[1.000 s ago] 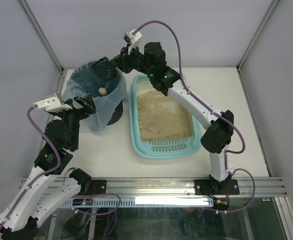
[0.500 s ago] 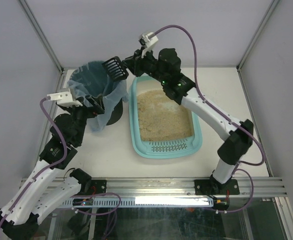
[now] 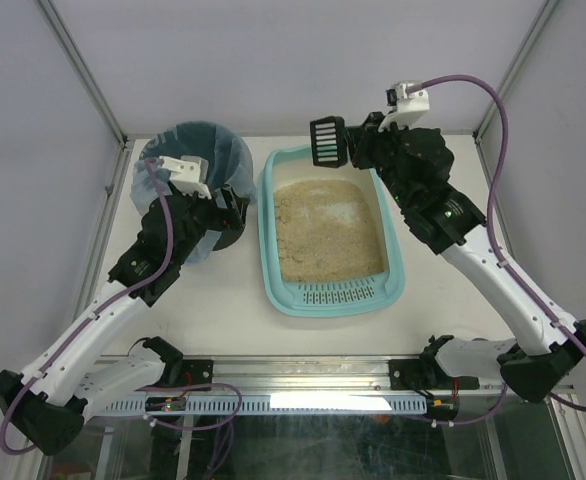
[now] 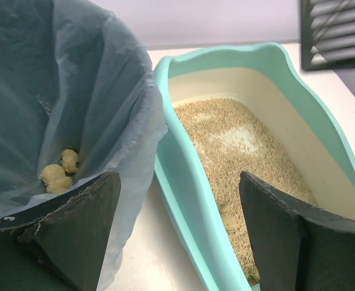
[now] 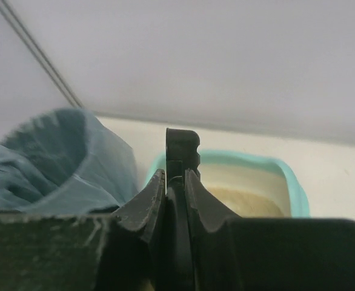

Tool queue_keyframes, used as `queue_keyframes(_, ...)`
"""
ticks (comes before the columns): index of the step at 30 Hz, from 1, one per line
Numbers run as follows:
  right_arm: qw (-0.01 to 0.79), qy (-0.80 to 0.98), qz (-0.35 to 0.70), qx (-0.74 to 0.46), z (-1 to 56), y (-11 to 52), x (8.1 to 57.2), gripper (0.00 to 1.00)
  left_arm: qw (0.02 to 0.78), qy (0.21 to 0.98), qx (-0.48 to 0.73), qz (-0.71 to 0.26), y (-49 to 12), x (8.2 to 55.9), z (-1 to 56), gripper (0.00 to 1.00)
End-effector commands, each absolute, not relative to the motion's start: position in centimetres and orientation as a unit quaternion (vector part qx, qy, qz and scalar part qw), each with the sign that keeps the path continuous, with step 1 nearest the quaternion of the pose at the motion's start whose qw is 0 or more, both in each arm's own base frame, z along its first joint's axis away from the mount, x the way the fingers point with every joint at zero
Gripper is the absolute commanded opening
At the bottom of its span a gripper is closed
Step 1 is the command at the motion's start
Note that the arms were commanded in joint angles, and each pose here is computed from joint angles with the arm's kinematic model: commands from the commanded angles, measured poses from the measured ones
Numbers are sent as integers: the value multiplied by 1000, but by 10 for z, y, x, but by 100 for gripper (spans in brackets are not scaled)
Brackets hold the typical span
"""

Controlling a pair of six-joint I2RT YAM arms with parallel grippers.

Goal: Clean the litter box

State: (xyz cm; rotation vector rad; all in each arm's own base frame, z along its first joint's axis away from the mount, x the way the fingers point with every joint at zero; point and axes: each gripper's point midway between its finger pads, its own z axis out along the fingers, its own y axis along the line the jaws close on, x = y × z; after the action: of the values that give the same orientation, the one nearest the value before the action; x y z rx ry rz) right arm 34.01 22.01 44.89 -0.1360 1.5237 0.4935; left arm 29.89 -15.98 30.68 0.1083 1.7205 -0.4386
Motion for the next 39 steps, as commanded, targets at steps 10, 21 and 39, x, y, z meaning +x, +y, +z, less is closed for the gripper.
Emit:
queue_keyframes(10, 487, 858, 157, -42, 275, 219, 428, 0, 541, 818, 71, -182, -226, 284, 272, 81)
queue_keyframes(21, 442, 877, 188, -21, 220, 224, 482, 0, 441, 883, 46, -152, -250, 291, 217, 80)
queue_keyframes(39, 348, 903, 251, -14, 156, 228, 501, 0, 381, 922, 60, -29, -259, 321, 137, 61)
